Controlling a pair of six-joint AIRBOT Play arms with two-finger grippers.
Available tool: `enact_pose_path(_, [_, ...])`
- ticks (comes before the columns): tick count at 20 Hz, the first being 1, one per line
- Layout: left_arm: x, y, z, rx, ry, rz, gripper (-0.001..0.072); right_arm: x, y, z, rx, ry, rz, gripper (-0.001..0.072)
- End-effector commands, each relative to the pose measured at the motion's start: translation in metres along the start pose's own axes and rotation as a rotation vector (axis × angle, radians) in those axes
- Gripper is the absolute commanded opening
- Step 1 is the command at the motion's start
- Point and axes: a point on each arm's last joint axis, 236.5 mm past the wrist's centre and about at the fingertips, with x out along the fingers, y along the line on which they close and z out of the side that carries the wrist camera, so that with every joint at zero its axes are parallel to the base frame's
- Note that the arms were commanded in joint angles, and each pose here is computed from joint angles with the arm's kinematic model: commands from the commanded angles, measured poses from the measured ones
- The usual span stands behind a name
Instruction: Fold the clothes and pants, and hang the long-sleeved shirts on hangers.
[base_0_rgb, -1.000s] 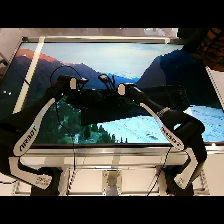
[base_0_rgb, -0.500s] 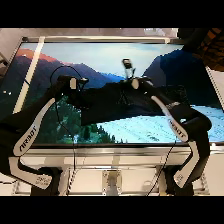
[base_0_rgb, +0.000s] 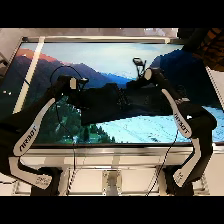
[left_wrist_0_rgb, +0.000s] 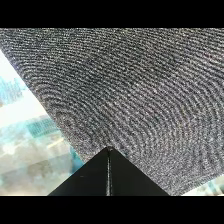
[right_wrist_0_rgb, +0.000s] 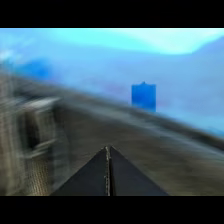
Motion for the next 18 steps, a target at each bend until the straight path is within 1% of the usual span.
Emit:
enact_pose_path(1, [0.0, 0.0, -0.002, 0.0, 0.008, 0.0, 0.0019, 0.004, 0.078, -0.011, -0.206, 0.048, 0.097, 0.0019])
enact_pose_path(3, [0.0, 0.0, -0.005, 0.0, 0.019, 0.0, 0.0019, 0.006, 0.106, -0.013, -0.275, 0.041, 0.104, 0.0019])
enact_pose_path(5, [0.0, 0.0, -0.005, 0.0, 0.019, 0.0, 0.0019, 0.007, 0.122, -0.018, -0.303, 0.048, 0.116, 0.0018])
enact_pose_path(8, [0.0, 0.0, -0.005, 0.0, 0.019, 0.0, 0.0019, 0.013, 0.131, -0.037, -0.318, 0.118, 0.134, 0.0018])
enact_pose_path(10, [0.0, 0.0, -0.005, 0.0, 0.02, -0.001, 0.0019, 0.02, 0.128, -0.061, -0.32, 0.214, 0.141, 0.0018])
enact_pose_path(11, [0.0, 0.0, -0.005, 0.0, 0.022, -0.001, 0.0019, 0.021, 0.124, -0.074, -0.325, 0.268, 0.138, 0.0018])
enact_pose_path(13, [0.0, 0.0, -0.008, -0.001, 0.033, 0.0, 0.0019, 0.02, 0.102, -0.088, -0.342, 0.338, 0.083, 0.0018])
enact_pose_path(16, [0.0, 0.0, -0.01, -0.001, 0.044, -0.001, 0.0019, 0.009, 0.055, -0.098, -0.259, 0.414, 0.004, 0.0018])
enact_pose_path(18, [0.0, 0.0, -0.011, -0.001, 0.045, -0.001, 0.0019, -0.007, 0.024, -0.121, -0.203, 0.531, -0.012, 0.0018])
